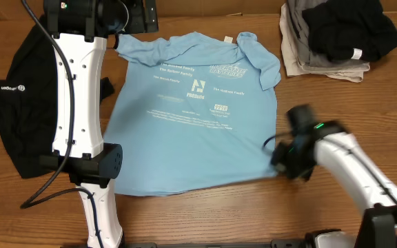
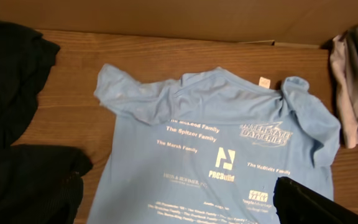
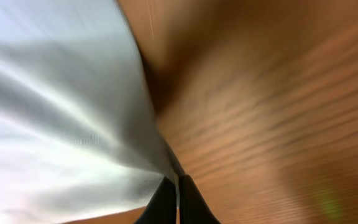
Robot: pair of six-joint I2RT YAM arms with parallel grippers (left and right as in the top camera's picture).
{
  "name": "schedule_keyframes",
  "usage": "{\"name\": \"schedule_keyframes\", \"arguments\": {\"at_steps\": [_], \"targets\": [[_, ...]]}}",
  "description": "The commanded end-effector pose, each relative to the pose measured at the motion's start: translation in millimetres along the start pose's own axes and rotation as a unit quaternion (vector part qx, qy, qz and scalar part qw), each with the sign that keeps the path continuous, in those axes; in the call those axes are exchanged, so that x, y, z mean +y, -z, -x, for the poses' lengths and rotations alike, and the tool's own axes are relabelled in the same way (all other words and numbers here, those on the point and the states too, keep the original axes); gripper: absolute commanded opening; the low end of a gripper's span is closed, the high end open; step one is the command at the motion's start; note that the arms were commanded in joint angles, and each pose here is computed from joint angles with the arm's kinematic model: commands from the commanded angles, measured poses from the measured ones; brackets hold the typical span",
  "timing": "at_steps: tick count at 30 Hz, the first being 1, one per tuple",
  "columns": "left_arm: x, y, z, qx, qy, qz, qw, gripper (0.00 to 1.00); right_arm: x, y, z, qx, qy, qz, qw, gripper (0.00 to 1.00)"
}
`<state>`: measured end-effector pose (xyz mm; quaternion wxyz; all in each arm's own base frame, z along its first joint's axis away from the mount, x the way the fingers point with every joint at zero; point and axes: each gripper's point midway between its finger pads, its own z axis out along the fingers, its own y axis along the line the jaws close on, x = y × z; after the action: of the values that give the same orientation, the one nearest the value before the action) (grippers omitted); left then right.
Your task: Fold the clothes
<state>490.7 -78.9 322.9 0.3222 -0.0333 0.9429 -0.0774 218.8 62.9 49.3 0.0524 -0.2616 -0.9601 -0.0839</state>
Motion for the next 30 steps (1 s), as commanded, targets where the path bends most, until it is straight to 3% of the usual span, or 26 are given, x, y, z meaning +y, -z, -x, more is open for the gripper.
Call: {"name": "schedule_keyframes", "arguments": {"at_steps": [1, 6, 8, 10, 14, 16, 22, 30], "targets": [[-5, -6, 0, 0.004, 0.012, -0.018, 1.000, 1.00, -12, 59, 57, -0.071, 0.017, 0.031, 0.997, 0.04], [-7, -6, 4, -0.003, 0.008, -0.020, 1.000, 1.00, -71, 99, 100, -0.114, -0.053, 0.039, 0.991, 0.04], [-7, -6, 4, -0.003, 0.000, -0.020, 1.000, 1.00, -97, 104, 109, -0.124, -0.090, 0.041, 0.987, 0.11], [-7, -6, 4, -0.003, -0.007, -0.020, 1.000, 1.00, -121, 109, 114, -0.132, -0.123, 0.041, 0.983, 0.28], [-8, -10, 8, -0.010, -0.009, -0.022, 1.000, 1.00, -142, 129, 121, -0.151, -0.151, 0.057, 0.975, 0.76], [-10, -18, 7, -0.007, -0.020, -0.022, 1.000, 1.00, -137, 147, 125, -0.165, -0.150, 0.077, 0.972, 0.86], [3, -82, -10, 0.044, -0.065, 0.002, 0.997, 0.98, -78, 205, 126, -0.197, -0.055, 0.131, 0.970, 0.87], [18, -182, -65, 0.149, -0.097, 0.009, 0.984, 0.94, 13, 199, 116, -0.193, 0.089, 0.140, 0.967, 0.91]]}}
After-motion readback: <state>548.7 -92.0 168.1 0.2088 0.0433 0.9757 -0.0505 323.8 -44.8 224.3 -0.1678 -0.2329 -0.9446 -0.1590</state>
